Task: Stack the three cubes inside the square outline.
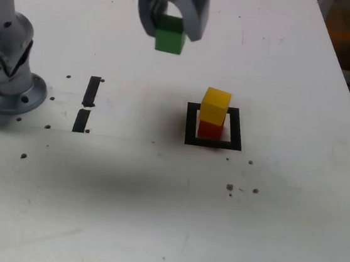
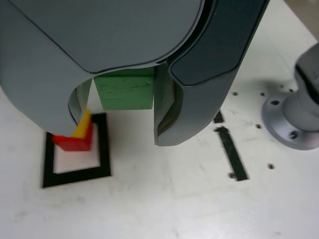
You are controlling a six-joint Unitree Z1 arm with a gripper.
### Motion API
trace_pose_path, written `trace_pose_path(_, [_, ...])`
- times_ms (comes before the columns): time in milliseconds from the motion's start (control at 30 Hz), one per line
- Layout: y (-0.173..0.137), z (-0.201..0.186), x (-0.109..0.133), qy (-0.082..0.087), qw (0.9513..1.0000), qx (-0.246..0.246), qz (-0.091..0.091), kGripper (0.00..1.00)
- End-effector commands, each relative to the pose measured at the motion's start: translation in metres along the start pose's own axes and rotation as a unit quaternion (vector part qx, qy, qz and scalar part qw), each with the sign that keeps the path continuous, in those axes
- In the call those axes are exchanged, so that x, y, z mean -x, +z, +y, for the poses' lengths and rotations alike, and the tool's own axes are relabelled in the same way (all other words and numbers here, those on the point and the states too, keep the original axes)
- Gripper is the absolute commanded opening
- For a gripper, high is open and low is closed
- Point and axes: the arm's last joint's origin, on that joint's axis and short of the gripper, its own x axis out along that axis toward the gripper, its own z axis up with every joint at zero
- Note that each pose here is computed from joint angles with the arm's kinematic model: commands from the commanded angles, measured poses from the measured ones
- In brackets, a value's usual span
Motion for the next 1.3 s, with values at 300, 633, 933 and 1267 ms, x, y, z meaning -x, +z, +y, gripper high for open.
trace_pose_path(300, [0.042, -0.003, -0.007, -0.04, 0.9991, -0.011, -0.009, 0.08])
trace_pose_path(633, [0.057, -0.006, -0.031, -0.054, 0.9983, -0.014, 0.013, 0.11])
trace_pose_path(933, [0.067, -0.011, -0.047, -0.063, 0.9977, -0.02, 0.015, 0.11])
trace_pose_path(1267, [0.072, -0.013, -0.055, -0.065, 0.9975, -0.024, 0.017, 0.25])
